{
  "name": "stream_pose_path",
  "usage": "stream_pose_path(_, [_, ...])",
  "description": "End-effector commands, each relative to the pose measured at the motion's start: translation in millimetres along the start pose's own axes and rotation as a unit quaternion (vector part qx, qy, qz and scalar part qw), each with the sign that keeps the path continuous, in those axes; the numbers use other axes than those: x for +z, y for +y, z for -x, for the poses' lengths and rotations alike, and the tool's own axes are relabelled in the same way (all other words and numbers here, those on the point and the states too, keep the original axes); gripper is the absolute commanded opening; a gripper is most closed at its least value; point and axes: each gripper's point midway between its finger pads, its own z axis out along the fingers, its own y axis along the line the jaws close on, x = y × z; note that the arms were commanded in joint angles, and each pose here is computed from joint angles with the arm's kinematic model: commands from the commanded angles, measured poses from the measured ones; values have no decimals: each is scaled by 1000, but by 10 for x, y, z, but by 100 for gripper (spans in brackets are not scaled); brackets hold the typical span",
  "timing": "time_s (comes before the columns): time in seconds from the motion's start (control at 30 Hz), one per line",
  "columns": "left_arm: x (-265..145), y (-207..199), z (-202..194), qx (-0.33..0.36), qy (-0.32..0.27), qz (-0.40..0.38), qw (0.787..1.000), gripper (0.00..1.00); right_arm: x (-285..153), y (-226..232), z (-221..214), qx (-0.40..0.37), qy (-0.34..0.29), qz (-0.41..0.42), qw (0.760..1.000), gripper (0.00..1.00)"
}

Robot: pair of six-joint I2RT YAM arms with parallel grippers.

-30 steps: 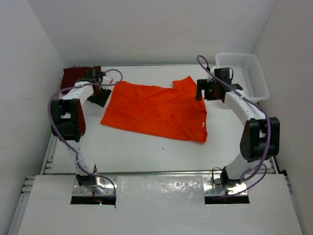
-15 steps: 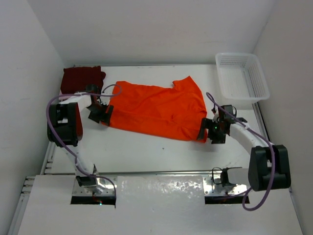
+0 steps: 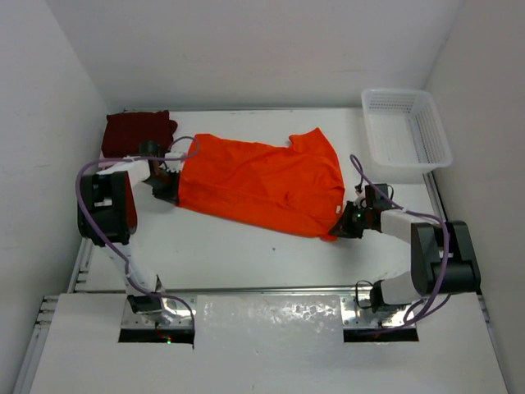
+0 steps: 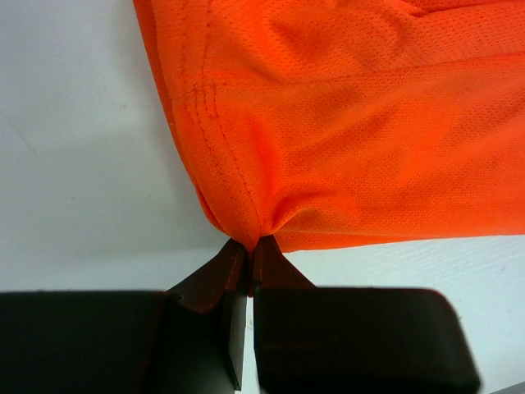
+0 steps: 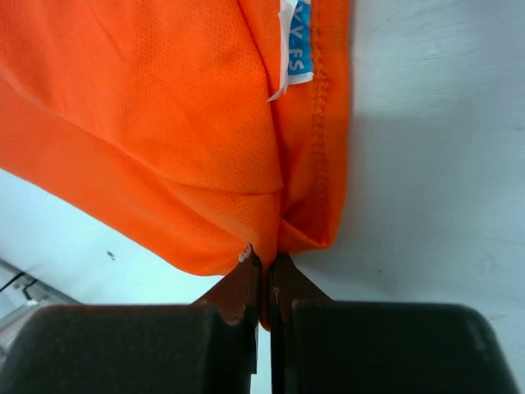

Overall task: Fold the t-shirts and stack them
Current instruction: Fold the flattened tshirt in 1/3 of the way

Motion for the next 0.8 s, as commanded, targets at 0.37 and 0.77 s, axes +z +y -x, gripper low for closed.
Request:
stream_pose_path(0.37, [-487, 6, -1170, 71, 120, 41, 989, 0, -414, -382, -434, 64, -4, -76, 995, 0])
stream_pose_path(0.77, [-987, 324, -1449, 73, 166, 124, 976, 95, -943, -326, 63, 1, -101, -144, 984, 89])
